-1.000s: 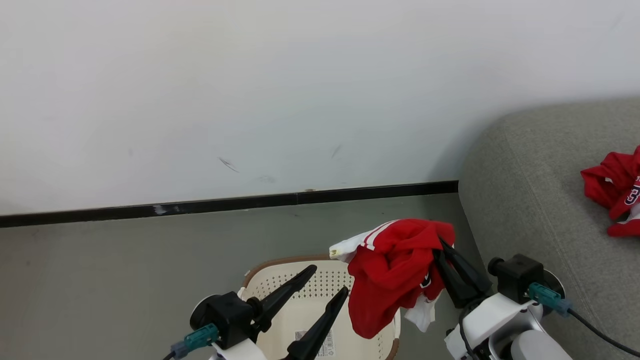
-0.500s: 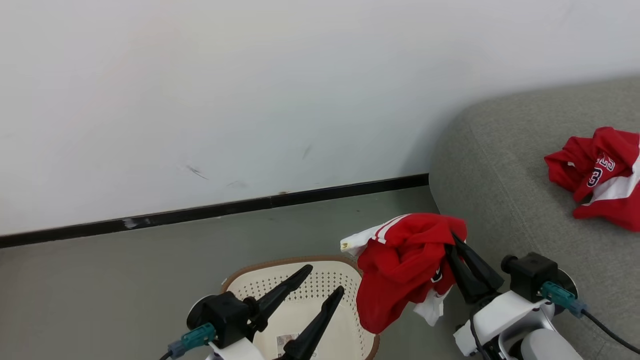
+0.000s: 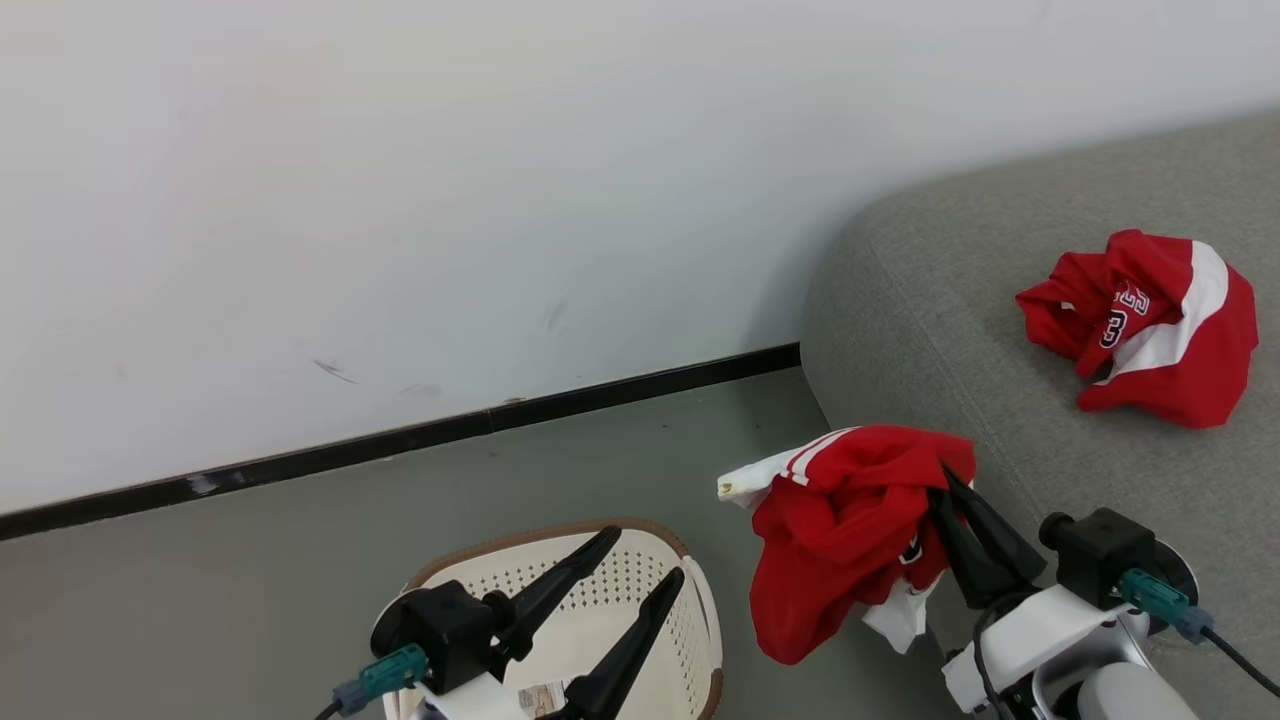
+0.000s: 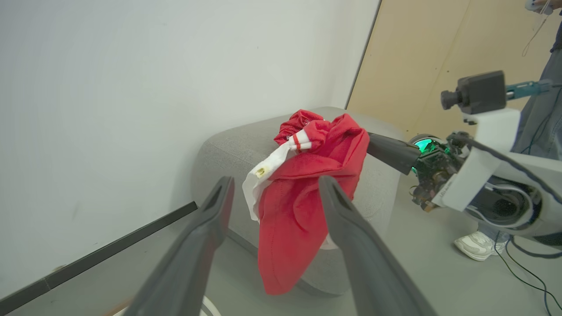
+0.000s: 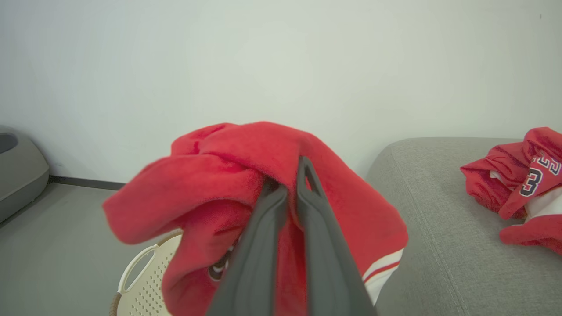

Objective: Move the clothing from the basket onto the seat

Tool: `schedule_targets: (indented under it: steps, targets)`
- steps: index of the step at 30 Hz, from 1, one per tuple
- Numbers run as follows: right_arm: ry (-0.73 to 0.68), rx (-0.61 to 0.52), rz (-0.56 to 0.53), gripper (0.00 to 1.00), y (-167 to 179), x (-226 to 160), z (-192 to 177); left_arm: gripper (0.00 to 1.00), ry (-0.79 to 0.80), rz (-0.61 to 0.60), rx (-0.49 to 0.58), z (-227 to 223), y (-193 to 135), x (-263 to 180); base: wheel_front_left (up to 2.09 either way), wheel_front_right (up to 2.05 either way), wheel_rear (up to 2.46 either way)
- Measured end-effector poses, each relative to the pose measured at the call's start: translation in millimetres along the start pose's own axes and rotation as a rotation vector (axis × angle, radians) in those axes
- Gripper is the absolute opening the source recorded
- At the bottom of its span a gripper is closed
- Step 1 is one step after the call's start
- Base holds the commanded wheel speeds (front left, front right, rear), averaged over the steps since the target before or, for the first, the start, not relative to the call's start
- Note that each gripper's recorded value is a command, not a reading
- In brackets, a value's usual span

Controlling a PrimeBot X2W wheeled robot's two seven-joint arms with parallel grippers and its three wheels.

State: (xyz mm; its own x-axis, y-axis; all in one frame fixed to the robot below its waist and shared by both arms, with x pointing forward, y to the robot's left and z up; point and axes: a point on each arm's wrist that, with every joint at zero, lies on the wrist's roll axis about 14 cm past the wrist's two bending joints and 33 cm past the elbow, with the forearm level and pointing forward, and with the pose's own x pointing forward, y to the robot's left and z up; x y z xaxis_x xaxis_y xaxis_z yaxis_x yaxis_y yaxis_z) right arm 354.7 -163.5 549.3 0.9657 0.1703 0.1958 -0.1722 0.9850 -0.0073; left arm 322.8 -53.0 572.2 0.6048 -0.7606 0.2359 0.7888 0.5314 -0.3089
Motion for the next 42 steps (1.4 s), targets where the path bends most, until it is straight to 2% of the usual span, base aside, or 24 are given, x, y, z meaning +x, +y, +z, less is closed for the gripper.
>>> schedule_targets:
  steps: [15,32,42]
  targets:
    - [0.011,-0.026,-0.142,0.00,-43,-32,1,1.00,0.019,-0.081,-0.026,-9,-18,16,0.00,0.00,0.00]
    - [0.021,-0.061,-0.240,0.00,-72,-56,5,1.00,0.033,-0.140,-0.059,-17,-28,31,0.00,0.00,0.00]
    - [0.024,-0.013,-0.289,0.00,-83,-62,2,1.00,0.047,-0.145,-0.082,-26,-28,31,0.00,0.00,0.00]
